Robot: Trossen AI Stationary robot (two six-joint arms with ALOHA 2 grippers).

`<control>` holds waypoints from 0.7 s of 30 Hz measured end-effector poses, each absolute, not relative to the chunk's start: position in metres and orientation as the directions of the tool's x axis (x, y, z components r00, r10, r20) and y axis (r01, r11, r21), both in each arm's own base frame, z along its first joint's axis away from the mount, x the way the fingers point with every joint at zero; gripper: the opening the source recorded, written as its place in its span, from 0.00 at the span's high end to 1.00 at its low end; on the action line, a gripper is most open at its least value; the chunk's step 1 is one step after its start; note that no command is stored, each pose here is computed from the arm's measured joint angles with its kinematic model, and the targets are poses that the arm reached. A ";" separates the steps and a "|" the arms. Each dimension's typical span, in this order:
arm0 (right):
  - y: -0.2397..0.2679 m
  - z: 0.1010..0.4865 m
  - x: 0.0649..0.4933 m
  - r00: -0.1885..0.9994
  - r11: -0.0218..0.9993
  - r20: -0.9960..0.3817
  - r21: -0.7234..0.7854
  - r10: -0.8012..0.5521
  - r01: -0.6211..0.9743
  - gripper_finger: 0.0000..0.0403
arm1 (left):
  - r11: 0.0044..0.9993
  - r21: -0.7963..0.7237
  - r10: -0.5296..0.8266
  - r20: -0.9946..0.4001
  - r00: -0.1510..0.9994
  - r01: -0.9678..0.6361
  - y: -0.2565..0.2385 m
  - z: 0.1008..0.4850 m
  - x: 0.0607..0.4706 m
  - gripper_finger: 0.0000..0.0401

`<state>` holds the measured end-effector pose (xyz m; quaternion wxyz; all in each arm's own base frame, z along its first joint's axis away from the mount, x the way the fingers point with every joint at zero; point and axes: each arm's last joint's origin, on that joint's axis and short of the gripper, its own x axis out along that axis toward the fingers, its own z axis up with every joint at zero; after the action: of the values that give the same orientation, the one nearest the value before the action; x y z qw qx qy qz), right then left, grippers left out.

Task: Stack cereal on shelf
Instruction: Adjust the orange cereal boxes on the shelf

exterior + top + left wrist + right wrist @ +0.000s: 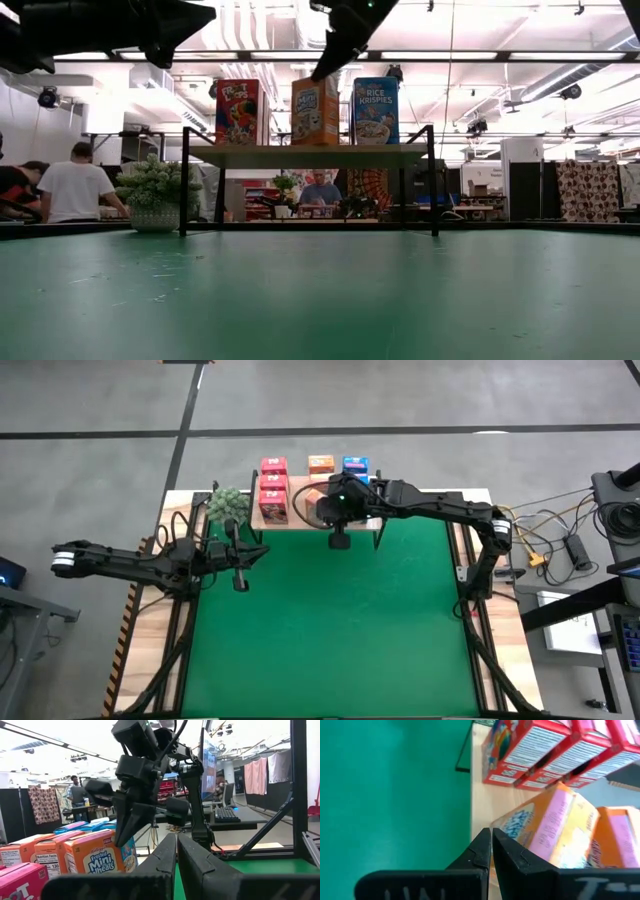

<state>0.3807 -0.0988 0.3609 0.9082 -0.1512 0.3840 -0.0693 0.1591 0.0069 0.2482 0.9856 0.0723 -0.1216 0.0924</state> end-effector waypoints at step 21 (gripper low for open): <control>-0.103 0.358 0.375 0.607 0.900 -0.702 -0.432 -0.374 0.055 0.98 | 0.972 0.122 0.165 0.252 0.954 -0.200 0.007 0.248 0.159 1.00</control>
<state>0.3747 -0.1029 0.3581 0.8766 -0.1870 0.4262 -0.1223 0.1590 0.0069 0.2478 0.9856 0.0734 -0.1208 0.0926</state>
